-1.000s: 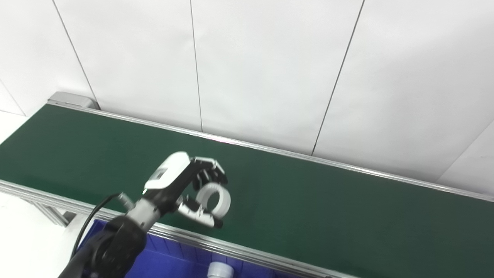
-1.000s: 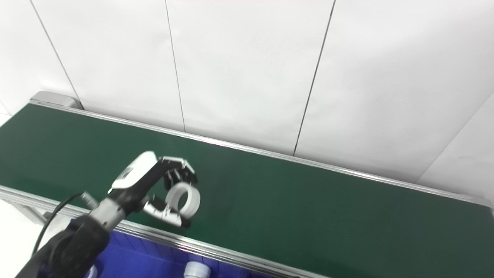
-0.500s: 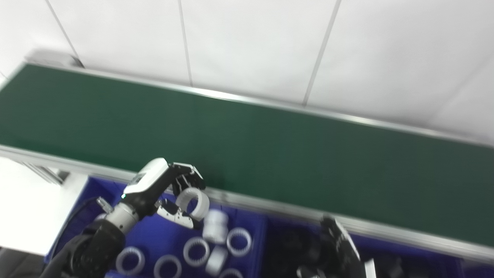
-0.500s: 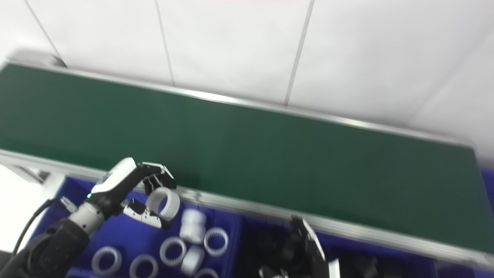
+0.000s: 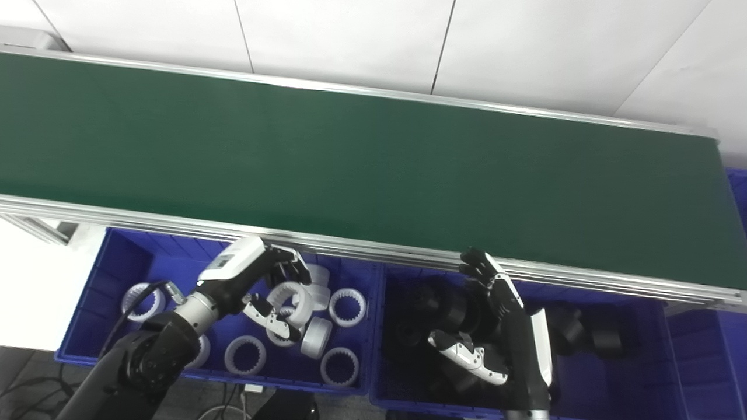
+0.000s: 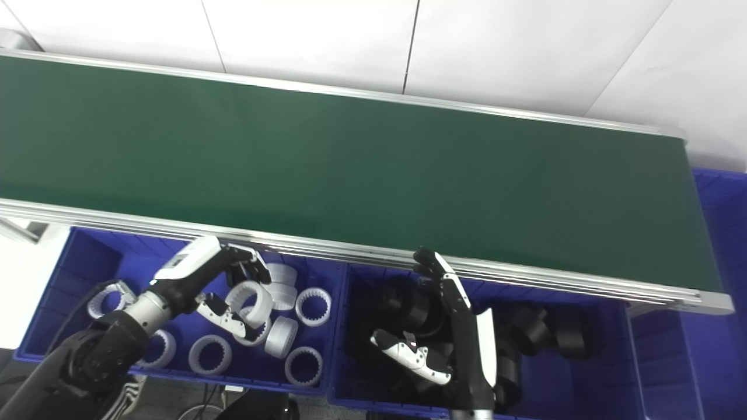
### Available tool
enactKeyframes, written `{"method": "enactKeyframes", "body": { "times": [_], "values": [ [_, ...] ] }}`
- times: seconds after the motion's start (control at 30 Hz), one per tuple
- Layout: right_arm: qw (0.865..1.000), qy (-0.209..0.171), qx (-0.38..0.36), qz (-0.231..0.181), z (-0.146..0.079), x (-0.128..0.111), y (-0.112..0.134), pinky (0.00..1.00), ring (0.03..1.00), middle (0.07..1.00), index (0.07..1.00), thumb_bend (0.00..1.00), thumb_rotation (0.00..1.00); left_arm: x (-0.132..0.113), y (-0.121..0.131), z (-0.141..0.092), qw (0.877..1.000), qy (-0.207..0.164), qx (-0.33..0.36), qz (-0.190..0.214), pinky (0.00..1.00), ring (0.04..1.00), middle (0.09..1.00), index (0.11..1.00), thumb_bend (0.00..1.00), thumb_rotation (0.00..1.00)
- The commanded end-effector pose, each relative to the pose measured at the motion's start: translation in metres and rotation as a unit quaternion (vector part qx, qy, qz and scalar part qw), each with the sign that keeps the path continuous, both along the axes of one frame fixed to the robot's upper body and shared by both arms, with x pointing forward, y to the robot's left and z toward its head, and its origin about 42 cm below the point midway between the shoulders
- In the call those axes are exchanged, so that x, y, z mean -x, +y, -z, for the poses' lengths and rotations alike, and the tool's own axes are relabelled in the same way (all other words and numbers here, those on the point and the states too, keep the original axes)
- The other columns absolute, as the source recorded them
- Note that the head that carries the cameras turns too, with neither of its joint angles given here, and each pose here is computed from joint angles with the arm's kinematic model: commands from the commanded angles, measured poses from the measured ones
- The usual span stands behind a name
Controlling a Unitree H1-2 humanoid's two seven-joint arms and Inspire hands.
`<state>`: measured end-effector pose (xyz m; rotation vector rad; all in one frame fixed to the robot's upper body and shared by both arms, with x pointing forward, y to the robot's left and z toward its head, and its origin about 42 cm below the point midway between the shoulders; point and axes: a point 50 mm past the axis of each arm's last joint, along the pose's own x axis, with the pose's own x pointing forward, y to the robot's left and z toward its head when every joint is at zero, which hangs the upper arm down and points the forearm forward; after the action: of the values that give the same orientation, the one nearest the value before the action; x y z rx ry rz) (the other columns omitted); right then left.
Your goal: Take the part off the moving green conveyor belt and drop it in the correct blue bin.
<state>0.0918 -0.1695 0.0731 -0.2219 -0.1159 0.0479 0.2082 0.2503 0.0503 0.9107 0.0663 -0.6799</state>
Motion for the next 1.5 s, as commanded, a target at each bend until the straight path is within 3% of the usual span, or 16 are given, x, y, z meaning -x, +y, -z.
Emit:
{"method": "enactKeyframes", "body": {
  "times": [0.0,0.03,0.17,0.2,0.23,0.3,0.47,0.7,0.97,1.03,1.37,1.47],
  "values": [
    [1.000,-0.020,-0.006,-0.001,-0.009,0.000,0.004,0.73,0.790,0.827,0.847,0.74,0.49,-0.006,0.001,-0.010,0.999,-0.019,-0.023,0.027,0.49,0.489,0.562,0.526,0.50,0.03],
    [1.000,-0.019,-0.007,-0.001,-0.009,0.000,0.004,0.73,0.789,0.827,0.847,0.74,0.49,-0.006,0.000,-0.011,0.999,-0.017,-0.031,0.031,0.52,0.570,0.630,0.511,0.50,0.06],
    [1.000,-0.015,-0.007,-0.001,-0.010,-0.001,0.006,0.72,0.788,0.830,0.849,0.73,0.48,-0.004,0.001,-0.015,0.998,-0.010,-0.052,0.033,0.69,0.779,0.810,0.783,0.56,0.44],
    [1.000,-0.014,-0.009,0.000,-0.010,-0.001,0.007,0.72,0.788,0.830,0.849,0.73,0.47,-0.004,0.001,-0.016,0.999,0.001,-0.037,0.031,0.71,0.798,0.827,0.803,0.57,0.47],
    [1.000,-0.013,-0.010,0.000,-0.010,-0.001,0.007,0.72,0.787,0.830,0.849,0.73,0.47,-0.004,0.002,-0.017,0.999,0.009,-0.027,0.029,0.75,0.842,0.869,0.841,0.60,0.58],
    [1.000,-0.011,-0.010,0.000,-0.010,-0.001,0.008,0.73,0.792,0.833,0.850,0.73,0.47,-0.002,0.003,-0.019,0.998,0.034,0.034,0.027,0.81,0.895,0.926,0.886,0.64,0.74],
    [1.000,0.010,-0.007,-0.004,-0.008,0.000,0.010,0.75,0.818,0.854,0.863,0.74,0.49,0.007,0.000,-0.022,0.974,0.094,0.204,0.029,0.89,0.935,0.948,0.909,0.70,0.88],
    [0.999,0.031,0.004,-0.012,-0.005,0.001,0.009,0.77,0.831,0.864,0.880,0.74,0.51,0.014,-0.005,-0.023,0.959,0.122,0.255,0.037,0.99,0.992,0.970,0.942,0.83,0.89],
    [0.998,0.055,0.010,-0.016,-0.005,0.002,0.009,0.78,0.840,0.871,0.888,0.75,0.50,0.022,-0.010,-0.013,0.933,0.129,0.331,0.056,0.99,0.995,0.984,0.957,0.81,0.80],
    [0.997,0.068,0.014,-0.017,-0.006,0.003,0.009,0.79,0.852,0.880,0.896,0.75,0.52,0.024,-0.012,-0.011,0.926,0.126,0.351,0.057,0.98,0.991,0.988,0.965,0.79,0.72],
    [0.996,0.085,0.014,-0.016,-0.006,0.004,0.010,0.82,0.873,0.890,0.902,0.74,0.46,0.037,-0.012,-0.008,0.927,0.088,0.362,0.036,1.00,1.000,1.000,1.000,0.79,0.58],
    [0.996,0.089,0.016,-0.015,-0.006,0.004,0.010,0.83,0.872,0.885,0.900,0.73,0.44,0.039,-0.015,-0.007,0.922,0.089,0.375,0.025,1.00,1.000,1.000,1.000,0.80,0.55]
  ]
}}
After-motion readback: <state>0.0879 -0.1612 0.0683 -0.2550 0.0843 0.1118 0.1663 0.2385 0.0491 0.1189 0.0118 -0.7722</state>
